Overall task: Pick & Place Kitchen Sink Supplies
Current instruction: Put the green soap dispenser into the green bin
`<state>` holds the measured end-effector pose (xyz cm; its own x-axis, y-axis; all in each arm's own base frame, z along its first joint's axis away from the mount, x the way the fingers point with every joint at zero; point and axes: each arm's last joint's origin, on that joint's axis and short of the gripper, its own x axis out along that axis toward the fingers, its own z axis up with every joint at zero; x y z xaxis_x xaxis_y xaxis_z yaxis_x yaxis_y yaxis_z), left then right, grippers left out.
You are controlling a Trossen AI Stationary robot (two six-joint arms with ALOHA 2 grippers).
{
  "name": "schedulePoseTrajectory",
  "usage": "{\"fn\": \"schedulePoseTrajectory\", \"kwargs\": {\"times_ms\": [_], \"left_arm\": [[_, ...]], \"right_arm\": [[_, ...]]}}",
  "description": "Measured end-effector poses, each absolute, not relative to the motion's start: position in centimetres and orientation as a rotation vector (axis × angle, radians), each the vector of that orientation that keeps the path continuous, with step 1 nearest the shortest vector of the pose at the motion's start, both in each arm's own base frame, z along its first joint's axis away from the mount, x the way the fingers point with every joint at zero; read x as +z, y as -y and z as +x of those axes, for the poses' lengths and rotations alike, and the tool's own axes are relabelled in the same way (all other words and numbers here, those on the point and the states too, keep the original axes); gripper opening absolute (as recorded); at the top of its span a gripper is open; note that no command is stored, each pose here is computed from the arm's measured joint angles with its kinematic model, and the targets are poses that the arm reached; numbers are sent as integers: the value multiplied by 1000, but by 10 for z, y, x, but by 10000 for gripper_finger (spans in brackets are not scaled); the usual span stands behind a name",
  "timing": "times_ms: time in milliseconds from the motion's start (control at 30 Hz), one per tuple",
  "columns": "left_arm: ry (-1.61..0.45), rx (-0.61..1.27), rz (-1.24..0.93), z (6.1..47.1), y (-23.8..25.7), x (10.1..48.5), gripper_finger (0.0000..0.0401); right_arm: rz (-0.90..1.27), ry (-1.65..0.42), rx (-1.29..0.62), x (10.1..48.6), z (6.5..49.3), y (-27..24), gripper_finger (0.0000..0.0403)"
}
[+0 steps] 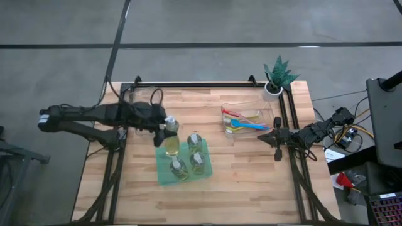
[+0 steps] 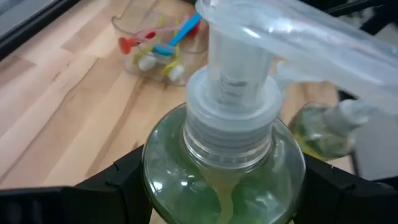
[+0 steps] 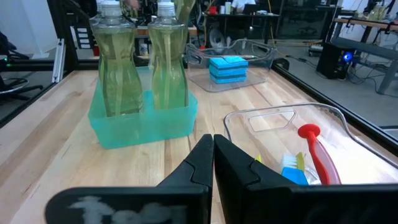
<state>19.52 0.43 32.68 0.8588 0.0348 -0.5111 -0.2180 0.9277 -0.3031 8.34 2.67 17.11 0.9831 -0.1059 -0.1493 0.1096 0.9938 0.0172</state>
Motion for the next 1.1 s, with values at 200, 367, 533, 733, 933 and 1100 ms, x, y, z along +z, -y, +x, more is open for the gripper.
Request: {"fn": "schedulePoseTrajectory", "kwargs": {"times_ms": [200,367,533,733,933,1100], "left_arm": [[-531,185,-317,204,12,306,277],[-489,182,-301,208,28,294,277],[-507,214,-224,210,37,275,278],[-468,234,-227,217,40,257,278],[-483,245,-226,220,41,239,278],[-487,248,-259,222,42,233,278]], "right_arm": [[25,-149,-108,171,83,-27,8],[25,-149,-108,171,83,-27,8],[25,-149,-108,171,83,-27,8],[25,-149,-108,171,83,-27,8],[25,-149,-108,171,83,-27,8],[25,-149,-108,171,83,-27,8]]}}
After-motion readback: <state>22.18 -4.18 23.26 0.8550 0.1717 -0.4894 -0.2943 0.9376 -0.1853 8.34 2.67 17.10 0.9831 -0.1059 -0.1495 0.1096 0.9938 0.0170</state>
